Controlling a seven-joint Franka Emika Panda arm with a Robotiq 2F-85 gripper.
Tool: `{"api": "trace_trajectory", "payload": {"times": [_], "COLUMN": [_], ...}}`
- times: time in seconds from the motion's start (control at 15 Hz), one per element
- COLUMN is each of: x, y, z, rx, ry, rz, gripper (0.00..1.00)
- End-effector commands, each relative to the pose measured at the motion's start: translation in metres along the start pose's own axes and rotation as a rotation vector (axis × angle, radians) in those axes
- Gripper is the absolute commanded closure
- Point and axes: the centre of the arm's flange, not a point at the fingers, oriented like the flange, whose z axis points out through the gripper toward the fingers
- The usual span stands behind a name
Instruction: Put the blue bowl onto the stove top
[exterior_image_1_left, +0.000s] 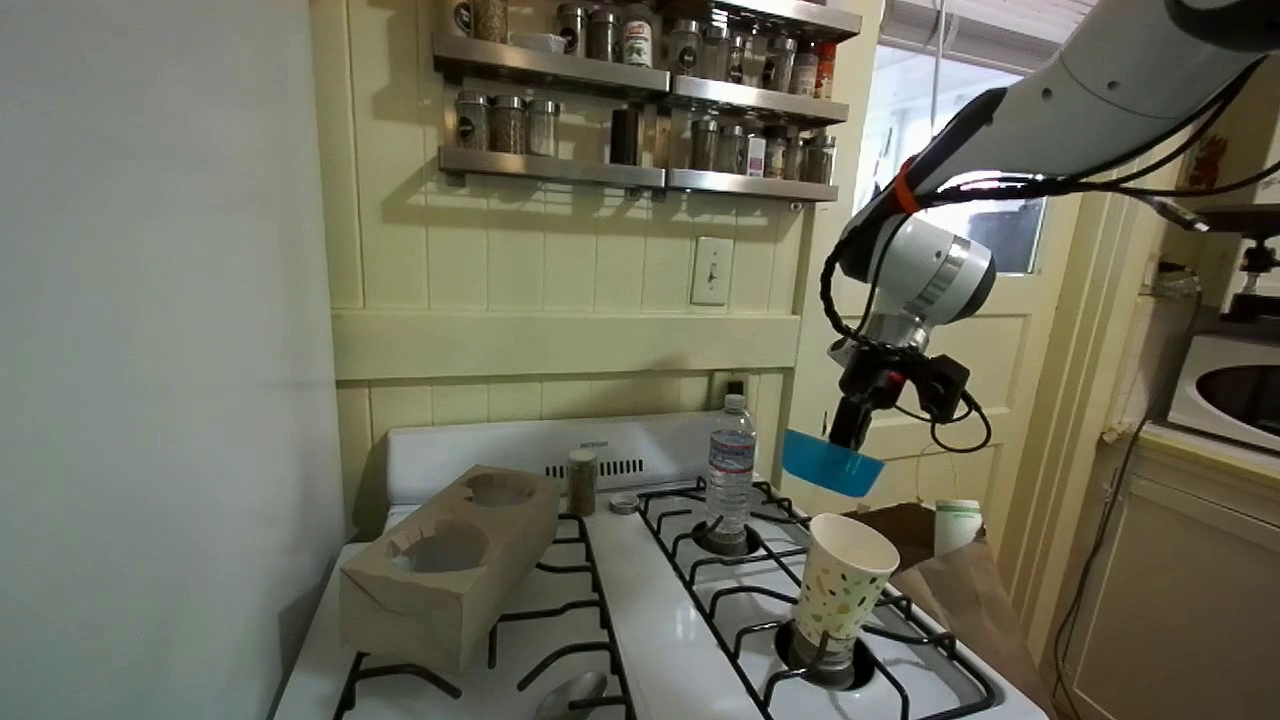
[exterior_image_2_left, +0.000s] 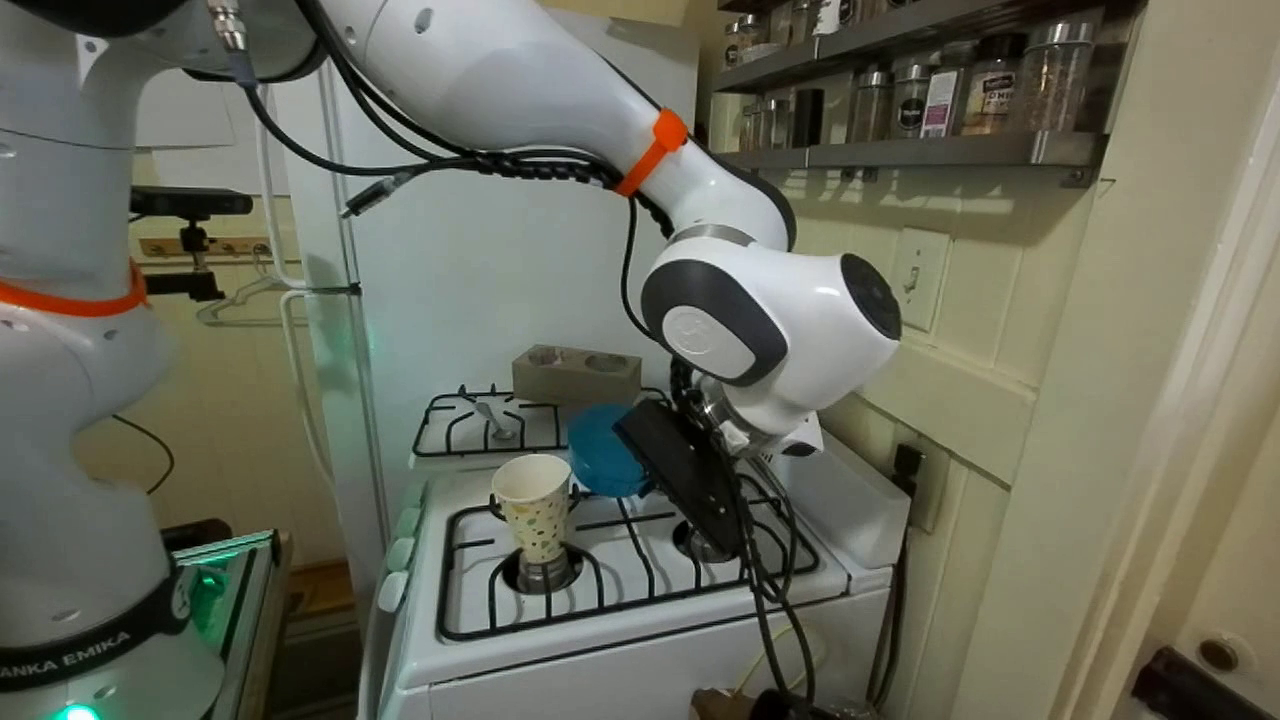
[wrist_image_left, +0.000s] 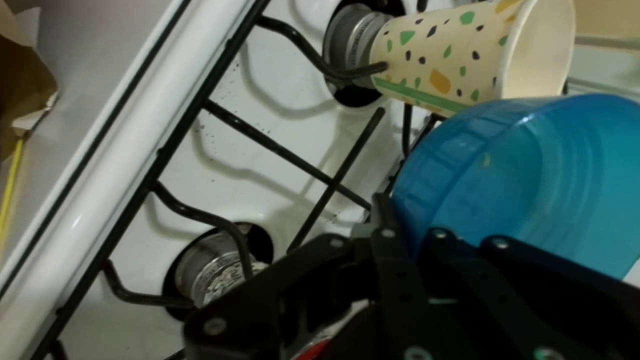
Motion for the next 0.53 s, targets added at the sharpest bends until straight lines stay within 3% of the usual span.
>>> {"api": "trace_trajectory", "payload": {"times": [0.0, 0.2, 0.47], "x": [-0.011, -0.01, -0.008], "y": [-0.031, -0.034, -0.04], "z": [0.011, 0.019, 0.043], "rx": [-0.162, -0.27, -0.32], "ry": [0.047, 0.055, 0.0], "rz": [0.113, 0.211, 0.286], "gripper": [0.99, 0.99, 0.99]}}
